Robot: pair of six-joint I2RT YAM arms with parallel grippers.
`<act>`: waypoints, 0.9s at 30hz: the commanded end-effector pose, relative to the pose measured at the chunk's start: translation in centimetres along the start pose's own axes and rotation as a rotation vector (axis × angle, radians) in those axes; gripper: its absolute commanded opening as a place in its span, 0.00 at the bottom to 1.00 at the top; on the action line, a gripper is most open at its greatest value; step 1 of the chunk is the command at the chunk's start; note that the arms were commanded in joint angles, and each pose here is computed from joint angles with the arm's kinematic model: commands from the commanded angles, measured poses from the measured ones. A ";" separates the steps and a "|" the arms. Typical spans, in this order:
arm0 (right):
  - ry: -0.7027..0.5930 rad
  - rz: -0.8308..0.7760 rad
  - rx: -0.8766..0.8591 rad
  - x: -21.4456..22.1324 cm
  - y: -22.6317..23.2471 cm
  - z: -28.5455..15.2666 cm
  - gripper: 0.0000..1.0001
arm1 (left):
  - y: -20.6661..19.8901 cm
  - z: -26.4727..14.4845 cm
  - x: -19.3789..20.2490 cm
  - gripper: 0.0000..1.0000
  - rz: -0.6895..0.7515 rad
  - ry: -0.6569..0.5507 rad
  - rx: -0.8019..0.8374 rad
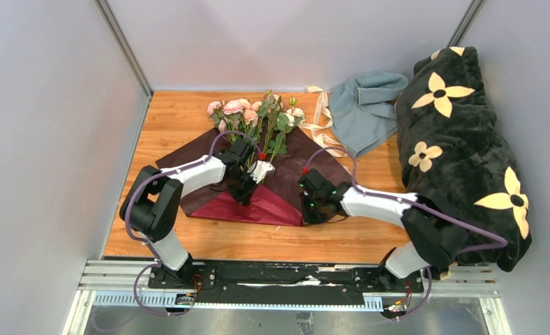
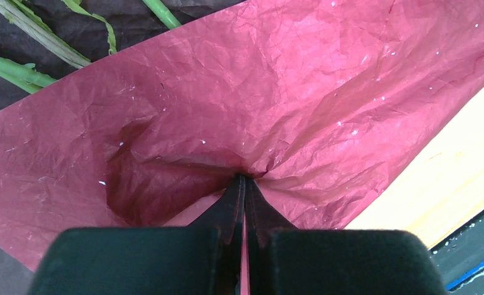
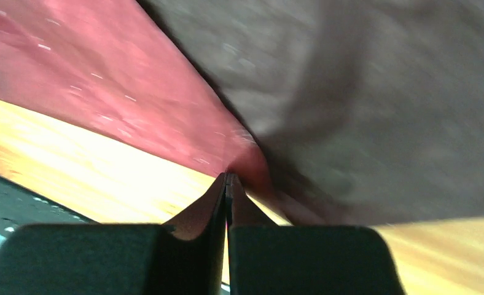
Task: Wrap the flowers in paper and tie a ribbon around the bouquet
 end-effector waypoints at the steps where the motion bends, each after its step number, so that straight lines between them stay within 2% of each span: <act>1: 0.063 0.084 0.310 4.0 -8.3 -2.6 0.04 | 0.1 0.7 0.9 0.00 0.016 0.035 -0.017; 5: -0.007 0.128 0.371 4.2 -10.1 -5.6 0.06 | 0.2 0.8 0.8 0.00 0.021 0.033 -0.016; 7: -0.068 0.154 0.357 3.4 -9.5 -7.1 0.11 | -0.2 0.8 0.8 0.00 0.024 0.020 0.007; 8: -0.084 0.161 0.345 3.1 -8.9 -7.5 0.18 | -0.2 0.7 0.8 0.00 0.025 0.019 0.006; 11: -0.122 0.217 0.263 2.5 -6.0 -7.6 0.49 | 0.0 0.7 1.1 0.00 0.022 0.029 -0.010; 12: -0.133 0.216 0.214 2.5 -4.4 -7.2 0.63 | -0.1 0.8 1.1 0.00 0.022 0.029 -0.008; 13: -0.150 0.234 0.172 2.4 -3.1 -6.8 0.70 | -0.1 0.8 1.2 0.00 0.020 0.027 -0.005; 20: -0.231 0.409 0.023 3.0 1.2 -2.7 0.73 | 0.1 0.4 1.0 0.01 0.021 0.020 -0.032; 27: -0.326 0.551 0.091 4.3 2.0 -0.1 0.72 | 0.0 0.4 0.8 0.01 0.021 0.016 -0.027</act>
Point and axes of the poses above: each gripper's point midway between its finger pads, its own z axis out along the fingers, its own y axis along the line the jaws close on, x = y × z, the point moved 4 cm from there along -z, back along the fingers, and after that the axes turned 8 degrees about z, right-handed, at the moved point
